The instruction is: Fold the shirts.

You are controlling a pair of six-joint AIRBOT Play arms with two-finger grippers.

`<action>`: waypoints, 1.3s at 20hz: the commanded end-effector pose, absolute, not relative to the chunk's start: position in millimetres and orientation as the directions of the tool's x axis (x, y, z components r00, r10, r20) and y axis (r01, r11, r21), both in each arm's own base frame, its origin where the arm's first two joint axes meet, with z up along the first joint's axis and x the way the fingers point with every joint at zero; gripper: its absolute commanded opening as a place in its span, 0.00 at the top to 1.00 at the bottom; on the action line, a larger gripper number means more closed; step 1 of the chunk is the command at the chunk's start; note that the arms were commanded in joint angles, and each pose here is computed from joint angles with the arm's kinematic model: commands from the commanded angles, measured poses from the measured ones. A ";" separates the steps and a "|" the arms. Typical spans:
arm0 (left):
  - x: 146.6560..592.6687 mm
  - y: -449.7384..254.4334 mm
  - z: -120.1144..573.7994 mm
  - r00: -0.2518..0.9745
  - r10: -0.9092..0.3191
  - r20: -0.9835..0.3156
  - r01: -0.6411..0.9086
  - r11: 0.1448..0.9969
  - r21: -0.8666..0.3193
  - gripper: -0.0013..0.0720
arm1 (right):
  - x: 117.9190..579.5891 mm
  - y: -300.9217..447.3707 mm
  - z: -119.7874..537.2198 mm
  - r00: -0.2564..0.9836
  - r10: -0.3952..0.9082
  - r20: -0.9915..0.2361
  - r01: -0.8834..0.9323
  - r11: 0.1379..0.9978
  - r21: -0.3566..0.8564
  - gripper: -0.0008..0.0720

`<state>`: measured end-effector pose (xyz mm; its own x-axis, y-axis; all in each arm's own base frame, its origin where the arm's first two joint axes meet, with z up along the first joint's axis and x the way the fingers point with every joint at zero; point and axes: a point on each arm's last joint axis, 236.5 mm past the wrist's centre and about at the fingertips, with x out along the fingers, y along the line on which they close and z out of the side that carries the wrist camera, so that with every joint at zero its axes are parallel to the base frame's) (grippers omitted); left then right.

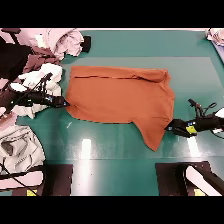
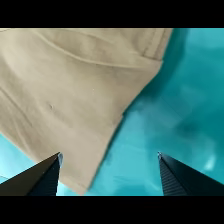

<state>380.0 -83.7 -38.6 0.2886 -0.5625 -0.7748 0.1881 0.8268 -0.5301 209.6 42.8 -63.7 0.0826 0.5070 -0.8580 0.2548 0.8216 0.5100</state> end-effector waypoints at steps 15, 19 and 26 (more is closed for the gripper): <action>381.7 -90.3 -26.1 0.284 -0.593 -0.753 0.159 0.804 -0.573 0.95 | 268.8 144.4 -27.0 0.133 0.588 -0.798 0.019 0.803 0.595 0.95; 380.8 -92.1 -15.2 0.288 -0.600 -0.746 0.144 0.798 -0.586 0.95 | 280.4 104.0 22.4 0.219 0.500 -0.838 0.004 0.858 0.513 0.96; 327.9 -101.4 12.1 0.192 -0.619 -0.762 0.087 0.784 -0.615 0.95 | 239.4 75.7 66.1 0.287 0.486 -0.826 0.083 0.846 0.526 0.96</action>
<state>351.8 -102.5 -0.4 0.2181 -0.6344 -0.7416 0.1212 0.7717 -0.6244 261.0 83.2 50.6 0.2704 0.4965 -0.8248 0.0428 0.8497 0.5255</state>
